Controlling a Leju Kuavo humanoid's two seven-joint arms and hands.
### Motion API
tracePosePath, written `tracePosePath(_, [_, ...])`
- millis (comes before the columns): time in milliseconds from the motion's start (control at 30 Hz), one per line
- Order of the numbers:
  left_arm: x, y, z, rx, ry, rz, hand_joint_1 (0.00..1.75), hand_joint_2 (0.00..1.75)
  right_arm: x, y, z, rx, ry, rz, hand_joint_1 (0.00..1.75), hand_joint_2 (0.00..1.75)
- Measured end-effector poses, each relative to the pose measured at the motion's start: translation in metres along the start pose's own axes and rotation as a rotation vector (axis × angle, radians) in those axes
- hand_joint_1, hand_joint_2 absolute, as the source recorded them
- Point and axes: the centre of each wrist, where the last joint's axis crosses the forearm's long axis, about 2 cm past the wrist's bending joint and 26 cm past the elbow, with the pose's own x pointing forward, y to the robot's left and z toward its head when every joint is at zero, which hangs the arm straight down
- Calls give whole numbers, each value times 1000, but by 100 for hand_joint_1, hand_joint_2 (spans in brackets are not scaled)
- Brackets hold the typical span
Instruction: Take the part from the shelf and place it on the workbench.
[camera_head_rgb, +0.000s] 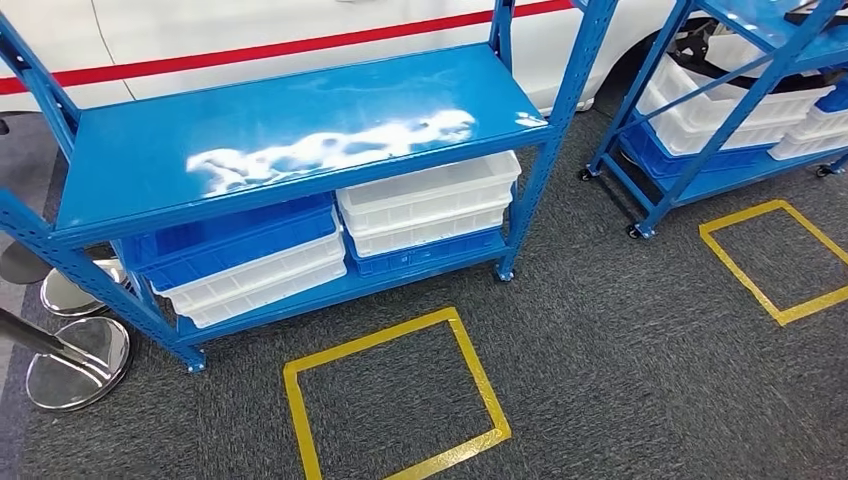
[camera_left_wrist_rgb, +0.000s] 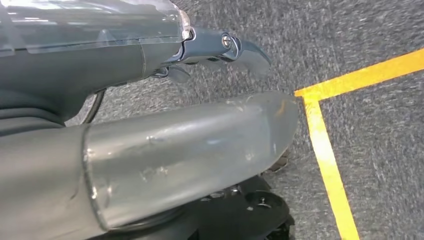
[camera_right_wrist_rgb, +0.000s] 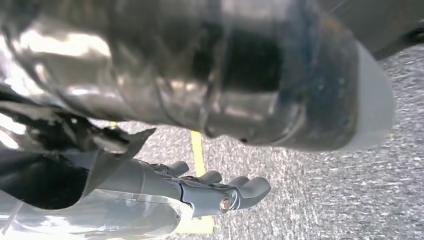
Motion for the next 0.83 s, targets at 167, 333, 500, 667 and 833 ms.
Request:
tracePosePath(167, [1, -1, 0, -3, -1, 3, 0, 0, -2, -3, 0, -5, 8, -16, 0, 0])
tracePosePath(333, [-2, 0, 1, -2, 3, 4, 0, 0, 0, -3, -1, -6, 5, -40, 0, 0])
tracePosePath(500, [1, 0, 0, -15, -6, 11, 0, 0, -2, -2, 0, -7, 11, -51, 0, 0])
tracePosePath(667, [0, 0, 0, -17, -4, 13, 0, 0, -2, -2, 0, -7, 8, -47, 0, 0])
tracePosePath(833, [-2, 1, 1, -15, 3, 15, 0, 0, -1, -3, -1, -8, 0, -40, 0, 0])
